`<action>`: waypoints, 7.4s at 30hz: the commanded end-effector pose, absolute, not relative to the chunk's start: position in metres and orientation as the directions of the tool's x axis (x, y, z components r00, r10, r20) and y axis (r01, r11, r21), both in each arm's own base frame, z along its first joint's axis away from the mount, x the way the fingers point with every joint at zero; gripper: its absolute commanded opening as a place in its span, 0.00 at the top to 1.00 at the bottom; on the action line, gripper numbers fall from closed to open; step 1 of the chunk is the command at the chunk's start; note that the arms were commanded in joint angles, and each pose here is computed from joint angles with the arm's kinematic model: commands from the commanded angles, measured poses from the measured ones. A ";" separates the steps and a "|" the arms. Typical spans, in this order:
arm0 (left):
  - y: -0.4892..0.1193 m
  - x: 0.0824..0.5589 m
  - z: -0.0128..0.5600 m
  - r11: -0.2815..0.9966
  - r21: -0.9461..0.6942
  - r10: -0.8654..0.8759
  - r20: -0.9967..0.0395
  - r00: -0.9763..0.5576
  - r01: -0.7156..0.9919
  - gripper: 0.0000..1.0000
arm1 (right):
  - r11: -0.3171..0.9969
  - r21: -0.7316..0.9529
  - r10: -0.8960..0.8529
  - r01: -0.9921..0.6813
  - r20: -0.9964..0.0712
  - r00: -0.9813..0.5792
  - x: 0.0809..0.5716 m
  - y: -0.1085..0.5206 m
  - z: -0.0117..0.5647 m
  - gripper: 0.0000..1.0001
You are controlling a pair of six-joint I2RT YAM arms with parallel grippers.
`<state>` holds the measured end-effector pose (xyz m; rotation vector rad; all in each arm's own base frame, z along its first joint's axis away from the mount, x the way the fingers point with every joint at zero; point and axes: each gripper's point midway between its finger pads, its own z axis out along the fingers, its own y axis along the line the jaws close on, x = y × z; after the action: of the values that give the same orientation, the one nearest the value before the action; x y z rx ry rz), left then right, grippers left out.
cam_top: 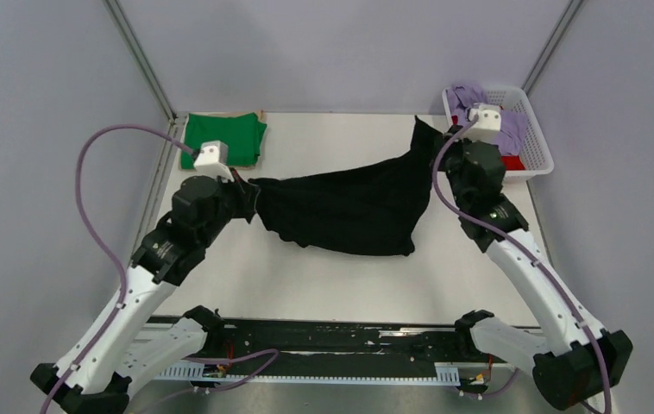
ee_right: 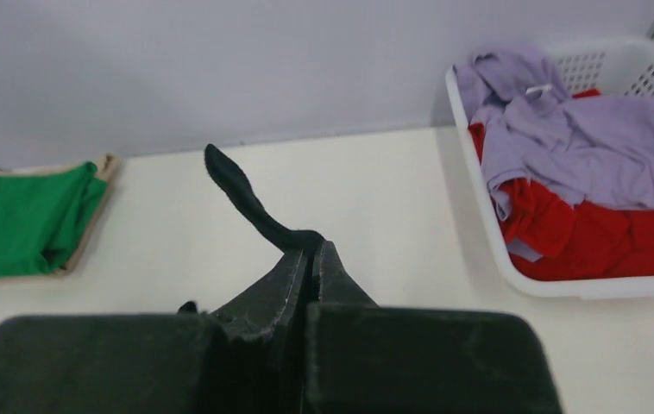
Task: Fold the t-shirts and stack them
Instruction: Flatten out the tshirt
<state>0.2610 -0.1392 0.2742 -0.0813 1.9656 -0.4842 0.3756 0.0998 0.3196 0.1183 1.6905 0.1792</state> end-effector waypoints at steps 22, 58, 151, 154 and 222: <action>0.029 0.116 0.569 0.874 -0.464 -0.481 -0.778 0.404 0.148 1.00 | 0.932 0.316 0.360 -0.177 -0.753 0.551 0.165 0.007 0.622 1.00; -0.106 0.355 0.139 0.834 -0.544 -0.449 -0.573 -0.686 -0.092 0.00 | 0.905 0.420 0.308 -0.067 -0.755 -0.578 0.355 0.161 0.194 0.00; -0.076 0.209 0.081 0.897 -0.243 -0.432 -0.654 -0.621 -0.368 0.00 | 0.979 -0.038 -0.205 -0.201 -0.177 -0.963 0.107 0.208 -0.011 0.50; -0.075 0.208 0.079 0.900 -0.230 -0.426 -0.652 -0.627 -0.371 0.00 | 0.981 -0.055 -0.193 -0.186 -0.168 -0.967 0.106 0.207 -0.018 0.71; -0.124 0.243 0.007 0.934 -0.191 -0.358 -0.497 -0.791 -0.303 0.29 | 0.895 0.289 0.401 0.339 -0.856 -0.328 0.311 0.033 0.234 1.00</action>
<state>0.2552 -0.1203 0.0237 -0.4983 2.4587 -0.1256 0.3059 0.0409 0.2145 0.5437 2.0118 0.0668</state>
